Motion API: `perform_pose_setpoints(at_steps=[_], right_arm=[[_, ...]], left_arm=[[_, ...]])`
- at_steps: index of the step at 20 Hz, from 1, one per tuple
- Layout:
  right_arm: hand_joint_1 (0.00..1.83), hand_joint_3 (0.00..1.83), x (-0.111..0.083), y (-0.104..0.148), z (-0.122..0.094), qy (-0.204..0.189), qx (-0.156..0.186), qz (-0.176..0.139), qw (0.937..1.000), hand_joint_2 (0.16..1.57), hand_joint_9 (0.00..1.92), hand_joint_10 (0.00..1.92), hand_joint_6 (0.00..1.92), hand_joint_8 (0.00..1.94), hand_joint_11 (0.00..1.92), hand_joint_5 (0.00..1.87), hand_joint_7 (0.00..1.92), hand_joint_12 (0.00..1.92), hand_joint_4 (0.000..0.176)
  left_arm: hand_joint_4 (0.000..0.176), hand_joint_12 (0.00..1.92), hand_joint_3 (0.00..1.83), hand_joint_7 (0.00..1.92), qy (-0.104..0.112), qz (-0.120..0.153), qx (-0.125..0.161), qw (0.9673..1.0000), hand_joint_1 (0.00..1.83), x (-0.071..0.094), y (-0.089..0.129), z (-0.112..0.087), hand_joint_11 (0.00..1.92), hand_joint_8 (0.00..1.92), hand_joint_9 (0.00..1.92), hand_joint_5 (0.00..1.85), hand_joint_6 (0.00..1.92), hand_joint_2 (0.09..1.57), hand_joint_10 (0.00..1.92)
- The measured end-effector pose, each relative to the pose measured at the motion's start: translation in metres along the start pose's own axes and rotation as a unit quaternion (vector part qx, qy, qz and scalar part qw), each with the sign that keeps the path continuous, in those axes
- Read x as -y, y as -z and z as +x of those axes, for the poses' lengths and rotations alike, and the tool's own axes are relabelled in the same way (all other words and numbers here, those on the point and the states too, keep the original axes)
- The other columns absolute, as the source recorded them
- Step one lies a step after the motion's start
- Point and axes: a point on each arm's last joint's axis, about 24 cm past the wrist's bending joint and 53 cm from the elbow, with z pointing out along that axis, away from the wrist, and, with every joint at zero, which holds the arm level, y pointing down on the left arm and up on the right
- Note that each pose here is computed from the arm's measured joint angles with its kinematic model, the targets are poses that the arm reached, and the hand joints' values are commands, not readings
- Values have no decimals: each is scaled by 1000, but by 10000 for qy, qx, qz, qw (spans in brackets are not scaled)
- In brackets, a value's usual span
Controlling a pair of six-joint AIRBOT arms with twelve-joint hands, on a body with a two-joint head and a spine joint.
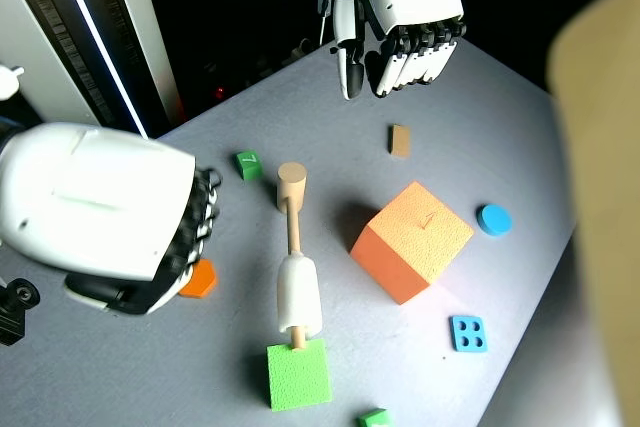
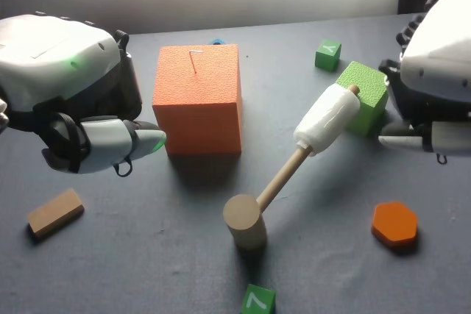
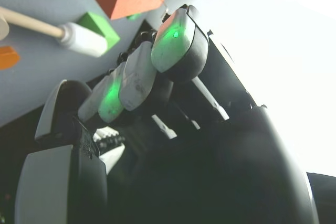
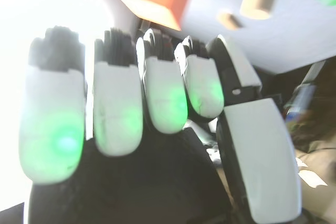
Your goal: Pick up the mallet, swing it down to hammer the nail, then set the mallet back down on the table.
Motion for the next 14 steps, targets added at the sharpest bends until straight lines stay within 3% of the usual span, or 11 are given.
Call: perform_pose_setpoints(at_steps=[1,2,6,9,14], right_arm=[[68,170,-2,2,-2,173,135,-84,9997,1124,0,1,24,8,0,15,0,0,0],[71,16,-4,5,-4,317,331,-183,9988,1216,0,0,0,0,0,10,0,0,0],[83,6,-6,1,-9,-96,493,-181,9986,1215,0,0,19,11,0,83,43,0,0],[39,0,0,-4,3,-499,231,12,9985,1198,0,0,8,3,0,74,33,0,0],[237,0,-7,-18,18,-678,-52,29,9977,1126,0,0,1,1,0,67,26,0,0]], left_arm=[[0,177,162,41,7,-4,-8,10000,0,0,0,0,0,49,41,51,50,1027,50],[0,133,21,59,38,-18,-29,10000,0,-1,0,1,13,1,64,62,1,1094,2],[0,45,12,35,17,20,-143,9999,0,0,0,8,0,1,34,37,1,1108,0],[0,0,11,20,56,9,-264,9996,0,-1,1,14,0,2,22,10,2,1118,4],[0,21,5,50,2,69,-571,9983,0,-5,2,27,47,10,54,42,10,1112,11]])
